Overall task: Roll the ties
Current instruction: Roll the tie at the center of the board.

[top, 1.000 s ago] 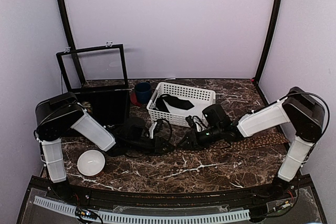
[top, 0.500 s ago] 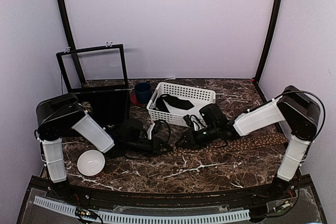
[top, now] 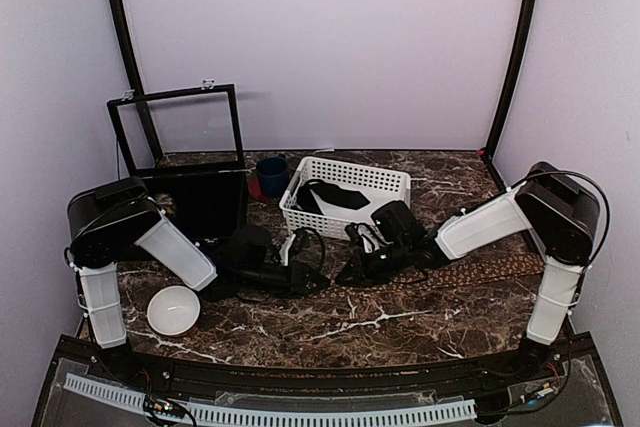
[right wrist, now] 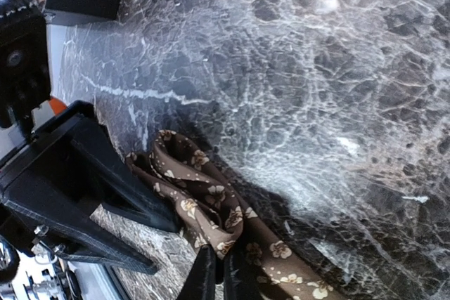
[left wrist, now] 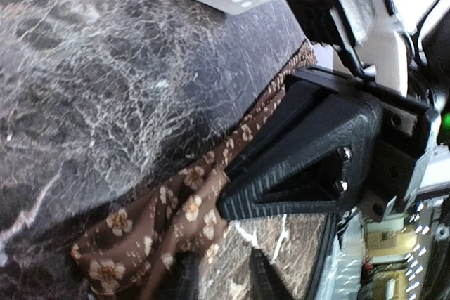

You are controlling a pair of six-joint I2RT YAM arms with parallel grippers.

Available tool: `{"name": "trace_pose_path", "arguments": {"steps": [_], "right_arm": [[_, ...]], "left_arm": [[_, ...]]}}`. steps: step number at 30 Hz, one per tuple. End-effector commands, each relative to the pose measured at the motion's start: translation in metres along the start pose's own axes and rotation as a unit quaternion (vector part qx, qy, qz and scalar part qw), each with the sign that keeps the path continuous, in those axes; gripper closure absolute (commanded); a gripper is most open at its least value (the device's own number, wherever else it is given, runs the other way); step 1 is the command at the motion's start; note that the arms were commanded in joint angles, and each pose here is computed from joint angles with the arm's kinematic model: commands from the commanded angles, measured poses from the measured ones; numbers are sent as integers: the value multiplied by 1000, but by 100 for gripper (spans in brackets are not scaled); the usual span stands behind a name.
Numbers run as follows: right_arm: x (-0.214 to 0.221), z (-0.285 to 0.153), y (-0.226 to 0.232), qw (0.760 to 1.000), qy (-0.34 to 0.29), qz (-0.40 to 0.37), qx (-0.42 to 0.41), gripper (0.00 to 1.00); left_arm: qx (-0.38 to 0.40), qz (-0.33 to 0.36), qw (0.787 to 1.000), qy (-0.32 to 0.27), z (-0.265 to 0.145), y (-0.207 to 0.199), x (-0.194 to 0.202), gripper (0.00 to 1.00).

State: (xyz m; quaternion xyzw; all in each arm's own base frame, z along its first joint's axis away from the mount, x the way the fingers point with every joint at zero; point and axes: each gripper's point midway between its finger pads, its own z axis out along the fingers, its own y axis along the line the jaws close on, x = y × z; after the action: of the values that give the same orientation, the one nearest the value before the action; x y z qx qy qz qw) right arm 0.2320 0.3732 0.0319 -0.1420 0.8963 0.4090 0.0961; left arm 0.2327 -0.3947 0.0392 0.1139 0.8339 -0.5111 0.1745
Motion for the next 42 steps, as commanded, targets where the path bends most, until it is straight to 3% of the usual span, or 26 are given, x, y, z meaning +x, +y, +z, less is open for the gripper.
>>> {"name": "trace_pose_path", "arguments": {"steps": [1, 4, 8, 10, 16, 20, 30, 39, 42], "right_arm": [[-2, 2, 0, 1000, -3, -10, 8, 97], [-2, 1, 1, 1000, -2, -11, 7, 100], [-4, -1, 5, 1000, -5, -14, 2, 100], [-5, -2, 7, 1000, -6, -14, 0, 100], [-6, -4, 12, 1000, -6, -15, -7, 100], [-7, -4, 15, 1000, -5, -14, -12, 100], [-7, -6, 18, 1000, -4, -13, -17, 100], [-10, -8, 26, 1000, -7, -15, -26, 100], [-11, -9, 27, 999, -7, -14, -28, 100]], "left_arm": [[2, 60, 998, -9, -18, -15, -12, 65], [-4, 134, 991, -20, -32, -33, -23, 46], [-35, 259, 965, -18, -51, -41, -27, 10], [-50, 328, 943, -21, -61, -41, -26, 6], [-49, 508, 859, -31, -77, -40, -15, 4], [-58, 560, 826, 11, -62, -18, -5, 5], [-47, 597, 797, 70, -23, 6, -2, 4], [-28, 594, 800, 85, 3, 23, 6, 7], [-16, 586, 805, 97, 9, 23, 8, 15]]}}
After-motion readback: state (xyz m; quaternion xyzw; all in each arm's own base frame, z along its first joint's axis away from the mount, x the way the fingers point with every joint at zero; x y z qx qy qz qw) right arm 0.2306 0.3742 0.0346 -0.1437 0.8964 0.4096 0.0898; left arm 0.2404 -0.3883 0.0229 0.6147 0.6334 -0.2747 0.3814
